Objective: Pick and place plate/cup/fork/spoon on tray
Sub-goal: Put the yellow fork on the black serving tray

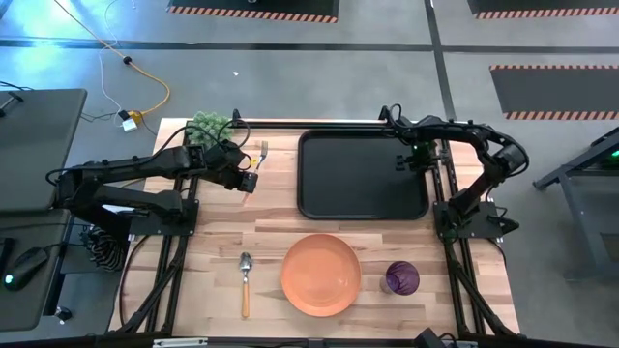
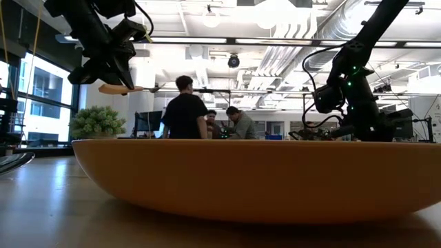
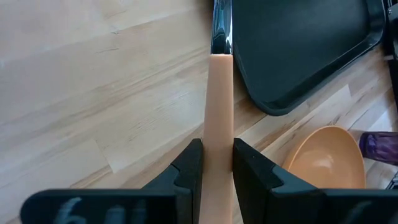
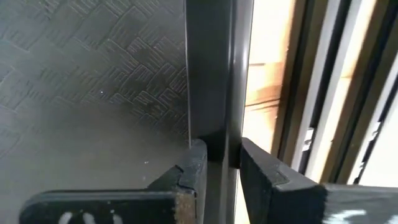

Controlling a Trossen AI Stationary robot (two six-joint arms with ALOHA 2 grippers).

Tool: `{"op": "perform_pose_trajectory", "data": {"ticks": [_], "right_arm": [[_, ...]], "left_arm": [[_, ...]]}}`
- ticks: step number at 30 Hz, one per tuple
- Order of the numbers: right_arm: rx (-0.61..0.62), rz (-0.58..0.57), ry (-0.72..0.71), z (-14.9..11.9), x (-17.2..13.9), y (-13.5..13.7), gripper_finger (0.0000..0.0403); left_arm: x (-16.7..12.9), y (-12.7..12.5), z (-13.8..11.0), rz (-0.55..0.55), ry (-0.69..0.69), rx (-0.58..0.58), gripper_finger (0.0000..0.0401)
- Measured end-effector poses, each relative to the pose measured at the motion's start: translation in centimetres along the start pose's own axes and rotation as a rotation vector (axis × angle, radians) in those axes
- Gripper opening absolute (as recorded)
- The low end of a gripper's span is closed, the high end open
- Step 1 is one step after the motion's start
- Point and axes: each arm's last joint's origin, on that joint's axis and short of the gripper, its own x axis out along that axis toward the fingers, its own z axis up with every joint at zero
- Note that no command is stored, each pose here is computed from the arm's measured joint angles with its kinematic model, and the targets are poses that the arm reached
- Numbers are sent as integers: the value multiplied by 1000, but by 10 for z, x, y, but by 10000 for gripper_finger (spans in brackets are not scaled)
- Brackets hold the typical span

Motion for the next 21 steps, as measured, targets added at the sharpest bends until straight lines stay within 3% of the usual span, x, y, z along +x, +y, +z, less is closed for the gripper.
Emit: {"op": "perform_pose_trajectory", "data": {"ticks": [21], "right_arm": [[16,67,-63,-4,-11,30,57]], "left_arm": [[0,0,0,-5,6,38,56]]}}
